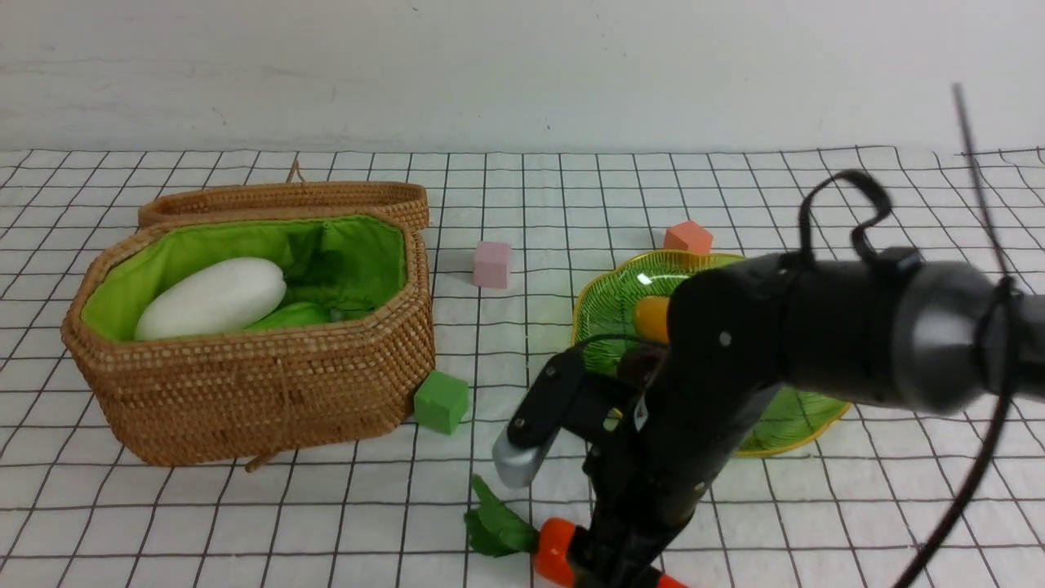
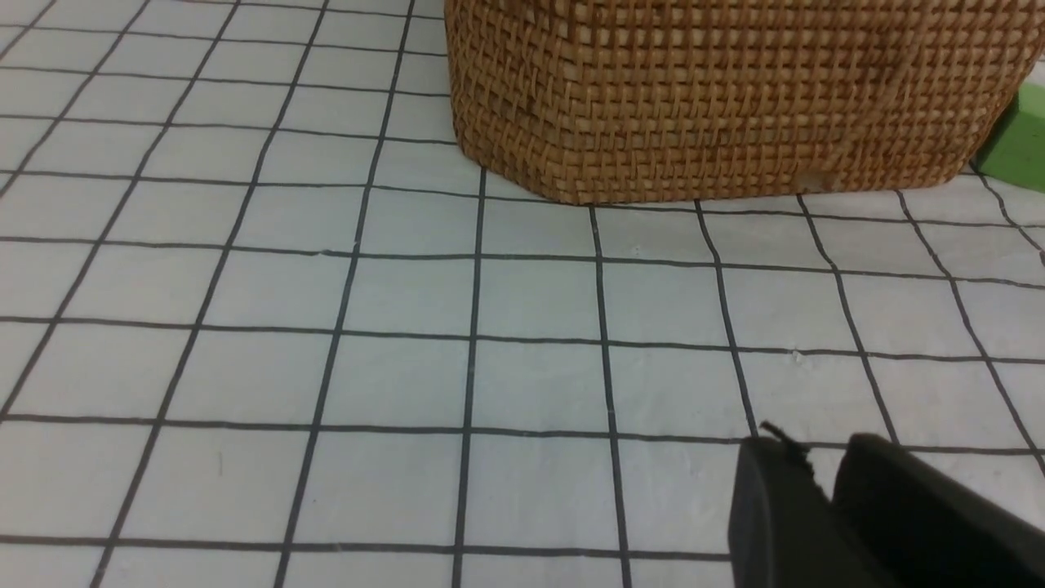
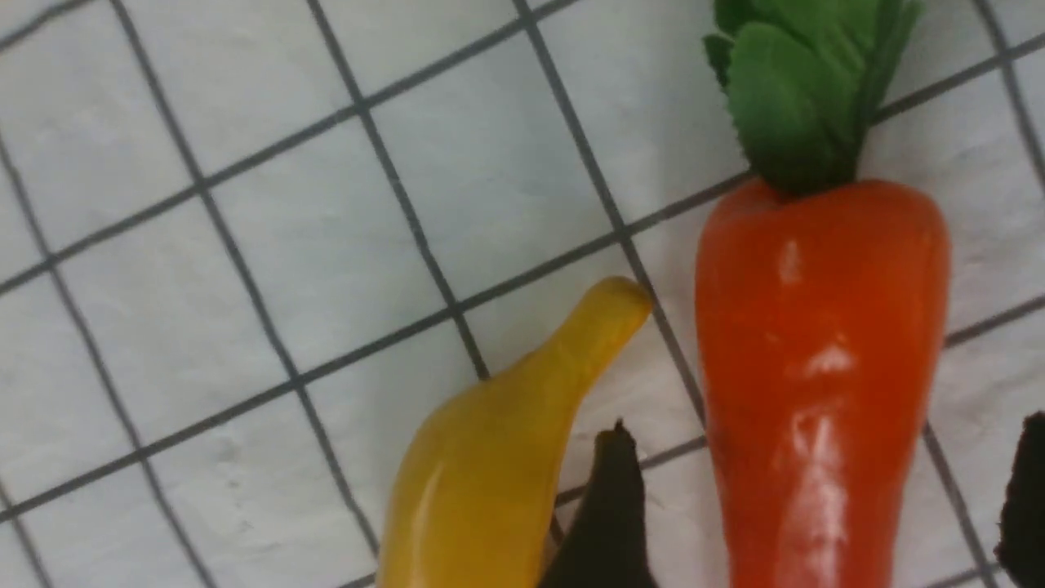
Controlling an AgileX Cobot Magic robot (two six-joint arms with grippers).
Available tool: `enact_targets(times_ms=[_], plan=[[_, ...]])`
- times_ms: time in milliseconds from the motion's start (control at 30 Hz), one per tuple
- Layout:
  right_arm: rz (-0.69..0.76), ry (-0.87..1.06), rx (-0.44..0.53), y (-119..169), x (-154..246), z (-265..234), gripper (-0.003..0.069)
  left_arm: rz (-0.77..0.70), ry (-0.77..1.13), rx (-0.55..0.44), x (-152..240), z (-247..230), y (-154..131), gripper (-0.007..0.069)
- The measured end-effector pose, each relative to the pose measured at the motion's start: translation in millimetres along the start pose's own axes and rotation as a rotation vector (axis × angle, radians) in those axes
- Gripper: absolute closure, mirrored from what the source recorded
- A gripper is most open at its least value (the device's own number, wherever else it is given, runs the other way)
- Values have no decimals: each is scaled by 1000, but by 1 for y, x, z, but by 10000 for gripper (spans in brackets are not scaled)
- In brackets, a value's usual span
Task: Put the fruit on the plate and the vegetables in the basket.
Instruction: Use the right arm to grab a carrot and put it into the left basket
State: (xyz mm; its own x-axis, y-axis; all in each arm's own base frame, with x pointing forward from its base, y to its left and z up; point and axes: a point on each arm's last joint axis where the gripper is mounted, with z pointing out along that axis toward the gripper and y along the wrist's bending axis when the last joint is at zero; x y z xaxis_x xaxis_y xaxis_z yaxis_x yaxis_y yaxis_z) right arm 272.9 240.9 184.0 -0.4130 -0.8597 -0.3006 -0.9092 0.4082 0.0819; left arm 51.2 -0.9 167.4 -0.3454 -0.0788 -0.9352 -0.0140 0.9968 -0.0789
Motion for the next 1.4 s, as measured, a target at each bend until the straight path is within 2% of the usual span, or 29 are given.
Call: enact_targets(times_ms=[67, 167, 200, 233, 267, 433, 533, 600, 633, 667, 700, 733, 767, 800, 867, 1033, 1200, 1233, 1400], plan=[[-1, 19, 1, -3, 1, 9, 91, 0, -1, 0, 0, 0, 0, 512], [-15, 48, 11, -7, 3, 21, 207, 0, -1, 0, 0, 0, 0, 512], [-15, 48, 11, -7, 3, 21, 218, 0, -1, 0, 0, 0, 0, 512], [-17, 48, 12, -7, 3, 21, 306, 0, -1, 0, 0, 0, 0, 512], [-21, 50, 13, -8, 2, 19, 328, 0, -1, 0, 0, 0, 0, 512], [21, -28, 61, -22, -16, -14, 318, 0, -1, 0, 0, 0, 0, 508], [144, -168, 142, -49, -29, -66, 318, 0, -1, 0, 0, 0, 0, 501], [342, -295, 215, -82, -28, -109, 318, 0, -1, 0, 0, 0, 0, 501], [365, -300, 218, -84, -26, -110, 318, 0, -1, 0, 0, 0, 0, 501], [561, -386, 258, -110, -16, -135, 318, 0, -1, 0, 0, 0, 0, 498], [591, -398, 268, -116, -12, -138, 318, 0, -1, 0, 0, 0, 0, 498], [745, -445, 305, -140, 6, -149, 318, 0, -1, 0, 0, 0, 0, 497], [752, -447, 312, -143, 9, -150, 318, 0, -1, 0, 0, 0, 0, 497], [832, -444, 339, -161, 26, -153, 318, 0, -1, 0, 0, 0, 0, 495], [902, -411, 363, -184, 49, -148, 318, 0, -1, 0, 0, 0, 0, 494], [1008, -344, 335, -213, 73, -115, 318, 0, -2, 0, 0, 0, 0, 492], [1037, -349, 314, -220, 74, -100, 309, 0, -2, 0, 0, 0, 0, 489], [1039, -349, 312, -220, 74, -100, 295, 0, -2, 0, 0, 0, 0, 487], [1031, -321, 296, -217, 75, -100, 110, 0, -3, 0, 0, 0, 0, 480]])
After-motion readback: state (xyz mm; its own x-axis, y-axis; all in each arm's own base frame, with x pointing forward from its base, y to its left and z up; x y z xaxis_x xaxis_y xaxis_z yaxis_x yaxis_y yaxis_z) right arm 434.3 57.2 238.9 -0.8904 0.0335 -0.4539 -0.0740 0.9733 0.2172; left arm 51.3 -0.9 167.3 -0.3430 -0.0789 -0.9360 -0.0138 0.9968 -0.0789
